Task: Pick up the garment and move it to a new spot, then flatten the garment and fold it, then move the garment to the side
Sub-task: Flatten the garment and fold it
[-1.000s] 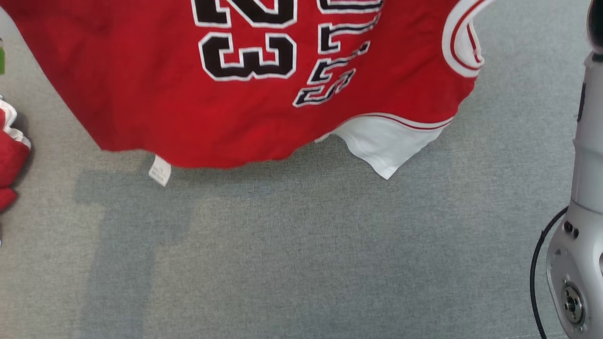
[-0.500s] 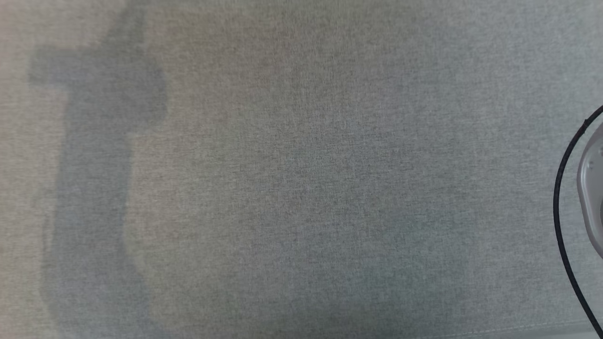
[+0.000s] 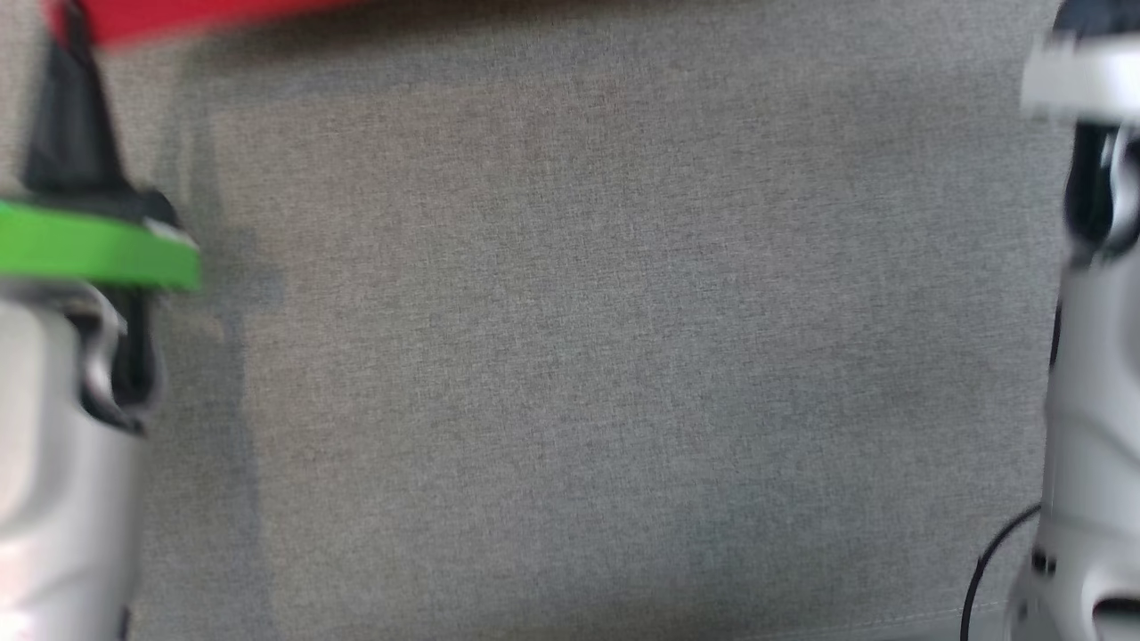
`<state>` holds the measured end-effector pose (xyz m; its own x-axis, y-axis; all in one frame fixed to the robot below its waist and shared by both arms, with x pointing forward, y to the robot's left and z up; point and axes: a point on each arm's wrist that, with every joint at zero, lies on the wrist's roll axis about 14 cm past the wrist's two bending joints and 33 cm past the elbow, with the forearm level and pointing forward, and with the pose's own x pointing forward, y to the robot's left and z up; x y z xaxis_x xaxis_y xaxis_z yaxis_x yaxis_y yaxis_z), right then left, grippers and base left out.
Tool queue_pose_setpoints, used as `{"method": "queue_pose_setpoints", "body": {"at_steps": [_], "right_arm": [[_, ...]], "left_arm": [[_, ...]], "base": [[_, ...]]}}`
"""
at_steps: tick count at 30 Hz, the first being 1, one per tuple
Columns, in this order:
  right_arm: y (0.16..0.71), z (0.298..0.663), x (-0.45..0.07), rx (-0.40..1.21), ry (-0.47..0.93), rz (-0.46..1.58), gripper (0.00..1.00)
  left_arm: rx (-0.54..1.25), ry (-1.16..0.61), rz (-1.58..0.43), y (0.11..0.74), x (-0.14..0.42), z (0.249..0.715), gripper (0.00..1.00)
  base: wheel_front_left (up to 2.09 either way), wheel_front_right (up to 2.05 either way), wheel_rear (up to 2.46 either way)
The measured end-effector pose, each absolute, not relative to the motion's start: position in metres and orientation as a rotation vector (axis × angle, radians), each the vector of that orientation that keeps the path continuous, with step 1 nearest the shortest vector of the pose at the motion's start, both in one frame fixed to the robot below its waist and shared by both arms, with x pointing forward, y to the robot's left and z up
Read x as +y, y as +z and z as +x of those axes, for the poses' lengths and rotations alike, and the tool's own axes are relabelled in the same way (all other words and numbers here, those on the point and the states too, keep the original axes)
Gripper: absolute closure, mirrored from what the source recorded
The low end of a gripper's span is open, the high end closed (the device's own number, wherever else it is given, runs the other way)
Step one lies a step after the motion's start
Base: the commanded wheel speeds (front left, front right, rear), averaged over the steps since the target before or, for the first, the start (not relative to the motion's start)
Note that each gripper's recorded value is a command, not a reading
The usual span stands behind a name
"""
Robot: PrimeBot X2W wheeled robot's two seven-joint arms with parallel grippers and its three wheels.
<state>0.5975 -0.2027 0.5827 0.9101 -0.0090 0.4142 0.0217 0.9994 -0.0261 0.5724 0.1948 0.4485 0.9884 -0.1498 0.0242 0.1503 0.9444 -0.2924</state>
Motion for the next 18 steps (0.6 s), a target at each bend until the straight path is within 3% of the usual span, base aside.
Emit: {"method": "queue_pose_setpoints", "body": {"at_steps": [7, 18], "right_arm": [[0.492, 0.522, -0.225, -0.161, -0.079, 0.117, 1.0], [0.433, 0.424, -0.235, 0.077, -0.141, 0.21, 1.0]], "left_arm": [[0.218, -0.084, -0.377, 0.384, 0.185, 0.494, 1.0], [0.343, 0.007, -0.438, 0.362, 0.18, 0.403, 1.0]], "base": [[0.0, 0.0, 0.0], [0.0, 0.0, 0.0]]}}
